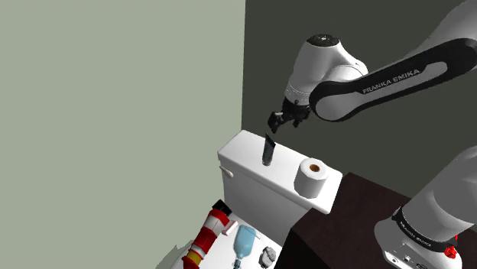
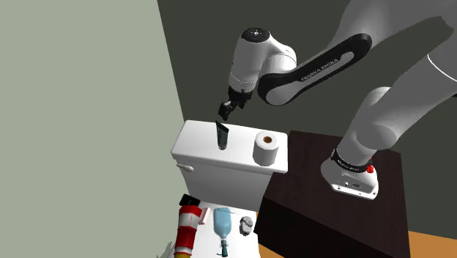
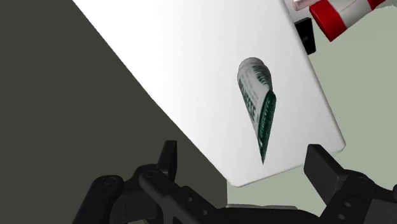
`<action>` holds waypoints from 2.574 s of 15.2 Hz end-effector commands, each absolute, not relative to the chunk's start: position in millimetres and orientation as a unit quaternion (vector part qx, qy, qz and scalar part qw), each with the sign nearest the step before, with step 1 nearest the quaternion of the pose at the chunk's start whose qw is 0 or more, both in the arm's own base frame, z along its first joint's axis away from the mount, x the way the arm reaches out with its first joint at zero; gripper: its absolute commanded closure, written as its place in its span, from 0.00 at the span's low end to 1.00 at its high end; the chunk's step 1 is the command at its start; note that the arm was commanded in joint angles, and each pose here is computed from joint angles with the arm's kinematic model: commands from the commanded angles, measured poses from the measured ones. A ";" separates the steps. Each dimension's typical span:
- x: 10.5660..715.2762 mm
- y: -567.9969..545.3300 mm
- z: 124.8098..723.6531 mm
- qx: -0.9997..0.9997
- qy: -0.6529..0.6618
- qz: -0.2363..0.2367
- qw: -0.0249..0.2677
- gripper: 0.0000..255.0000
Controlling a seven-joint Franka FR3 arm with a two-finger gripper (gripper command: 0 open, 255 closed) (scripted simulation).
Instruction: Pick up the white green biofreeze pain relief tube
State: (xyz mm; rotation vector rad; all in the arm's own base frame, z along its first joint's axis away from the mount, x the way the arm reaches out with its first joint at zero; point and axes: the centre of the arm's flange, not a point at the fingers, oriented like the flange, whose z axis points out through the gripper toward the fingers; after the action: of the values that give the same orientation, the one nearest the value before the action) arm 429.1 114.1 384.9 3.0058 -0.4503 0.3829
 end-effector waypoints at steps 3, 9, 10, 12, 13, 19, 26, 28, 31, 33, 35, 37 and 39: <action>463.4 132.1 348.2 0.972 -0.174 0.149 0.043 0.00; 476.4 137.3 314.1 0.969 -0.184 0.158 0.045 0.00; 476.4 137.3 308.8 0.969 -0.184 0.158 0.045 0.00; 476.4 137.3 298.3 0.969 -0.184 0.158 0.045 0.00; 476.4 137.3 295.2 0.969 -0.184 0.158 0.045 0.00; 476.3 137.1 295.5 0.969 -0.184 0.158 0.045 1.00; 476.4 137.3 305.8 0.969 -0.184 0.158 0.045 1.00; 476.4 137.3 316.3 0.969 -0.184 0.158 0.045 1.00; 476.4 137.3 332.2 0.969 -0.184 0.158 0.045 1.00; 476.4 137.3 342.7 0.969 -0.184 0.158 0.045 1.00; 476.4 137.3 353.3 0.969 -0.184 0.158 0.045 1.00; 476.4 137.3 363.9 0.969 -0.184 0.158 0.045 1.00; 476.4 137.3 374.4 0.969 -0.184 0.158 0.045 1.00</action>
State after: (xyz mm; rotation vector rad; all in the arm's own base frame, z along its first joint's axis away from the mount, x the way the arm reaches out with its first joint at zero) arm 475.9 136.5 368.5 2.9587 -0.5631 0.4830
